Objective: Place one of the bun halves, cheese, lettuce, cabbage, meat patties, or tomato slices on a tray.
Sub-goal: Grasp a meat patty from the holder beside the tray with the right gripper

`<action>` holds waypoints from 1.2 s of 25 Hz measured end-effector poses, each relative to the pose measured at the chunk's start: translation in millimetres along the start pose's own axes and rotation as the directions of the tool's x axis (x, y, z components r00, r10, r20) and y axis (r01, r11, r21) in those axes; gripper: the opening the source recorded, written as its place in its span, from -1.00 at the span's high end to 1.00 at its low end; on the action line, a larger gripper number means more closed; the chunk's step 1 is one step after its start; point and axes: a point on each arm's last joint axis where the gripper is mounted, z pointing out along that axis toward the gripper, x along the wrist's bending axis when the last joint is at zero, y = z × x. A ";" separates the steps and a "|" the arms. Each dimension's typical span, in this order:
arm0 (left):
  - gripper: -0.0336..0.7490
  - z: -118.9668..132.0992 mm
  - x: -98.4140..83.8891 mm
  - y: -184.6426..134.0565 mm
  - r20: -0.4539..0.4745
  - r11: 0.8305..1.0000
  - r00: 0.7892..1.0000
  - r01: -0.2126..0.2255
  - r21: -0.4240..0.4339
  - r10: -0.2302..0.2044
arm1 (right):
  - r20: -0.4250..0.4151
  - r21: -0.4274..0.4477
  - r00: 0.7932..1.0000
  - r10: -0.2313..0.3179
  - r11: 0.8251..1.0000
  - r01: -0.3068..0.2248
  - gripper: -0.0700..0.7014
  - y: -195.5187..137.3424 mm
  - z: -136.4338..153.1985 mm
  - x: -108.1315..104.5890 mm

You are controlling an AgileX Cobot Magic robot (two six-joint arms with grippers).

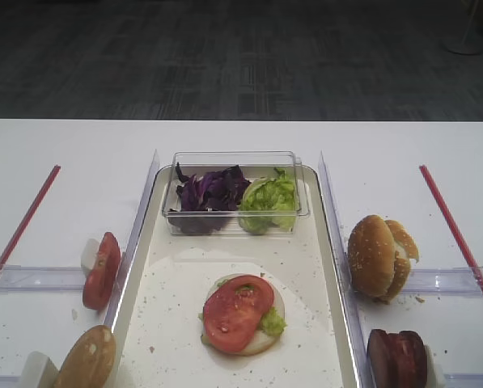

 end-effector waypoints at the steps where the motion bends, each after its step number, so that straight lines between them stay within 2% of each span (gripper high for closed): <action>1: -0.53 0.0 0.0 0.0 0.000 1.000 1.000 0.000 0.000 0.000 | -0.009 0.000 1.000 0.005 1.000 -0.005 -0.81 0.0 0.0 0.8; 6: -0.53 0.0 0.0 0.0 0.000 1.000 1.000 0.000 0.000 0.000 | -0.059 -0.002 0.998 0.017 1.000 -0.017 -0.81 0.3 -0.2 5.9; 10: -0.53 0.0 0.0 0.0 0.000 1.000 1.000 0.000 0.000 0.000 | -0.059 0.001 0.998 -0.035 0.999 0.036 -0.77 -1.5 1.7 20.0; 17: -0.53 0.0 0.0 0.0 0.000 1.000 1.000 0.000 0.000 0.000 | -0.078 -0.040 0.983 -0.169 0.985 0.166 -0.74 -1.4 -2.2 78.3; 24: -0.53 0.0 0.0 0.0 0.000 1.000 1.000 0.000 0.000 0.000 | -0.087 -0.003 0.968 -0.235 0.972 0.236 -0.74 -0.9 11.1 131.4; 27: -0.53 0.0 0.0 0.0 0.000 1.000 1.000 0.000 0.000 0.000 | -0.083 0.018 0.963 -0.255 0.966 0.258 -0.74 -2.7 20.4 147.5; 30: -0.53 0.0 0.0 0.0 0.000 1.000 1.000 0.000 0.000 0.000 | -0.072 0.043 0.965 -0.253 0.966 0.257 -0.74 -3.8 28.2 153.1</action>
